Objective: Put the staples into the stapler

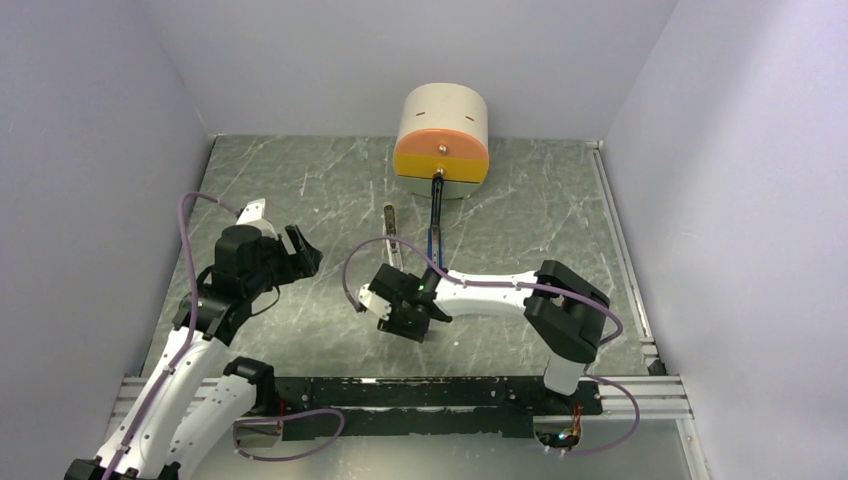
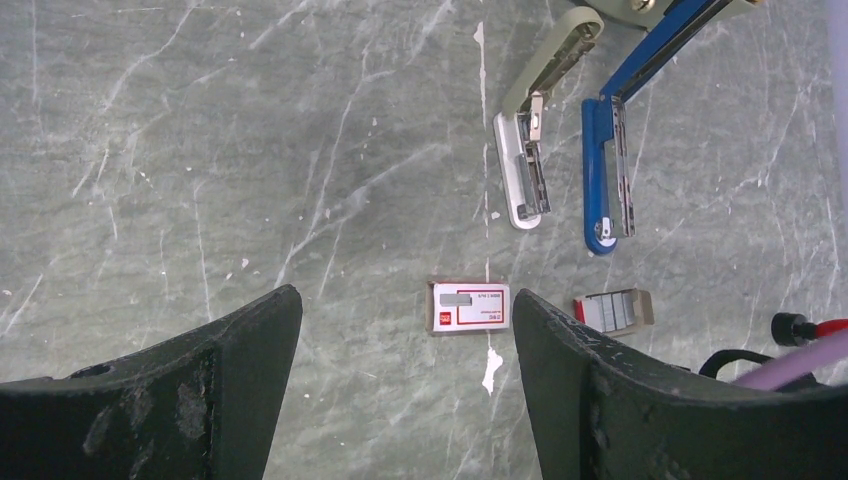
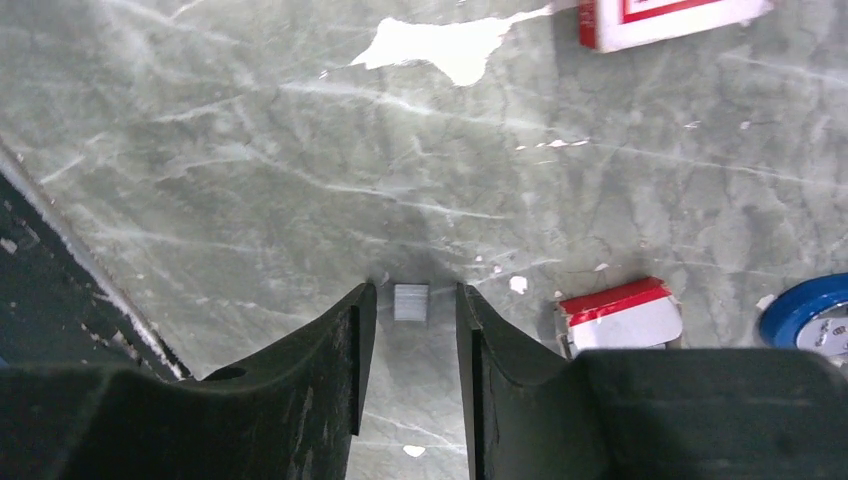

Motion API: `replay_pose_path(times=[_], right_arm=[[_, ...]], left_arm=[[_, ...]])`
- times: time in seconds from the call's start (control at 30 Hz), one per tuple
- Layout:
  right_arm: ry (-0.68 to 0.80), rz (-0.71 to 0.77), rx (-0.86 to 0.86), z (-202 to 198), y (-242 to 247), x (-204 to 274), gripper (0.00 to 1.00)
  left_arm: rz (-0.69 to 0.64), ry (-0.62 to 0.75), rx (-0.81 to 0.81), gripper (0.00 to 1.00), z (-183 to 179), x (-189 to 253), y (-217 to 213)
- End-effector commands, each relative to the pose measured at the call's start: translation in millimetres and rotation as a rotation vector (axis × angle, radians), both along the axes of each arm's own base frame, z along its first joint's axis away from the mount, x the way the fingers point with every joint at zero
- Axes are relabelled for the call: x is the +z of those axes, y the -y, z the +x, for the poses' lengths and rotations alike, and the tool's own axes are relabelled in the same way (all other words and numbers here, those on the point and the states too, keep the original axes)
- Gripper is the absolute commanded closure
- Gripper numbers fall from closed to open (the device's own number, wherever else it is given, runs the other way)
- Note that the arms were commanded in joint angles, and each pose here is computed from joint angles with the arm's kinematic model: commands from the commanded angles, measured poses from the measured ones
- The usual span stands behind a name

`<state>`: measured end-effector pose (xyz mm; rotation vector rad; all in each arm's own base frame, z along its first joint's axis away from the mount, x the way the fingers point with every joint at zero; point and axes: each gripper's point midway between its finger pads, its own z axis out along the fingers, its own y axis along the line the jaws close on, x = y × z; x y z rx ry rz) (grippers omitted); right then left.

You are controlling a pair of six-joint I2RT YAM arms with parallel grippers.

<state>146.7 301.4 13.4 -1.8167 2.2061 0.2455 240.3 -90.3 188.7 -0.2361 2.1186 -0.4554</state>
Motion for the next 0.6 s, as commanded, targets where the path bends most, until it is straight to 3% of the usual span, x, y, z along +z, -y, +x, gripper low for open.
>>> replay_pose_path(times=[0.0,0.2,0.4,0.57], right_arm=[[0.024,0.033,-0.113,20,-10,3,0.61],[0.016,0.140,-0.321,45,-15,27,0.54],[0.062,0.153,-0.567,58,5,38,0.49],[-0.044,0.161,-0.538,31,10,30,0.49]], left_arm=[[-0.007,0.027,0.004,0.18,1,10,0],[-0.009,0.034,0.004,0.18,0,12,0],[-0.011,0.035,0.001,0.18,0,12,0],[-0.016,0.034,-0.005,0.17,0,11,2]])
